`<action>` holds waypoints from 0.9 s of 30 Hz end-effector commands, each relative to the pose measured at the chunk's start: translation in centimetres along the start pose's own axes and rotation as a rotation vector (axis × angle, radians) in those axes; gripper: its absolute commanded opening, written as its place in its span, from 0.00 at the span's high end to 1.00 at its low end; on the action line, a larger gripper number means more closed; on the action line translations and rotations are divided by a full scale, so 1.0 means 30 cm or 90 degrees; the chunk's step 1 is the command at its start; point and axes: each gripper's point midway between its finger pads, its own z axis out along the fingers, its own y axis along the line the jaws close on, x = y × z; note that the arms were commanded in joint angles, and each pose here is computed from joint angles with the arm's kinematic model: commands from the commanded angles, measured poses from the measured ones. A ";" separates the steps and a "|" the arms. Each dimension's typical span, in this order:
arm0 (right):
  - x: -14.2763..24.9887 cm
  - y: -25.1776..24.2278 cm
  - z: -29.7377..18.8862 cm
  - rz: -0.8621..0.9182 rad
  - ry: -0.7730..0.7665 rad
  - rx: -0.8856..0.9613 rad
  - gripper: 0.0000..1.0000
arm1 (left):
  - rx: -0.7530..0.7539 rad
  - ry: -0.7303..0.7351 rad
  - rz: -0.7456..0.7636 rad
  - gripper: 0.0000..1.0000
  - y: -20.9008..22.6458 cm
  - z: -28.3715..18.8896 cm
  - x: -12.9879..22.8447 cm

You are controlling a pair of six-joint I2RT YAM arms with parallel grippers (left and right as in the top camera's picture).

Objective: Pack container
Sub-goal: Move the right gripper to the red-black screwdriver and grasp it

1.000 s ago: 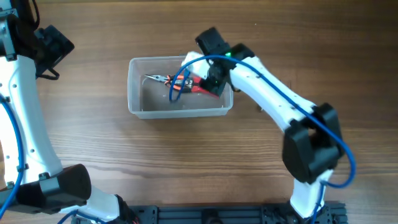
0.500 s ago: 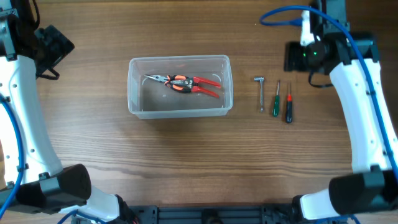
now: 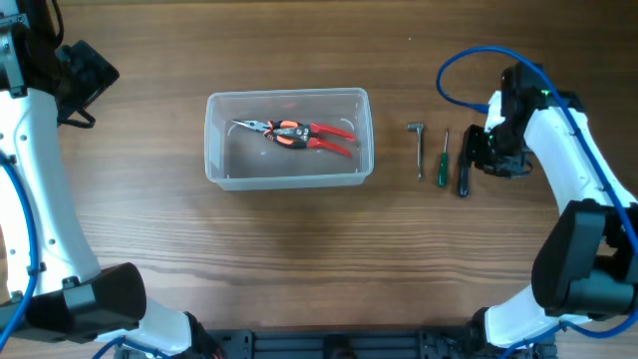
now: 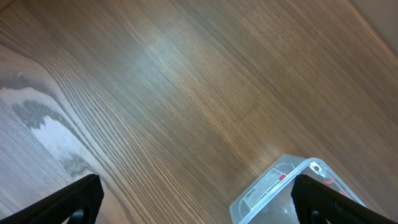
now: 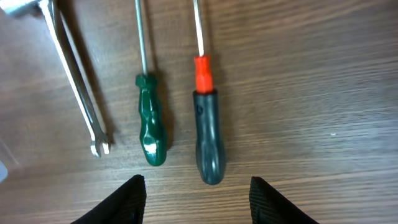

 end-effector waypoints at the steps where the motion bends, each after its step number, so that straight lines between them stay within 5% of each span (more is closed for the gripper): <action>1: 0.018 0.019 0.057 -0.014 0.033 -0.024 0.47 | 0.002 0.005 0.001 0.00 0.000 0.006 0.002; 18: 0.033 -0.053 0.211 0.026 0.096 0.048 0.55 | 0.002 0.005 0.001 0.00 0.000 0.006 0.002; 22: 0.051 -0.060 0.259 0.028 0.123 0.052 0.70 | 0.002 0.005 0.001 0.00 0.000 0.006 0.002; 24: 0.055 -0.061 0.271 0.032 0.130 0.053 0.96 | 0.002 0.005 0.001 0.00 0.000 0.006 0.002; 27: 0.061 -0.062 0.273 0.050 0.134 0.056 0.96 | 0.002 0.005 0.001 0.00 0.000 0.006 0.002</action>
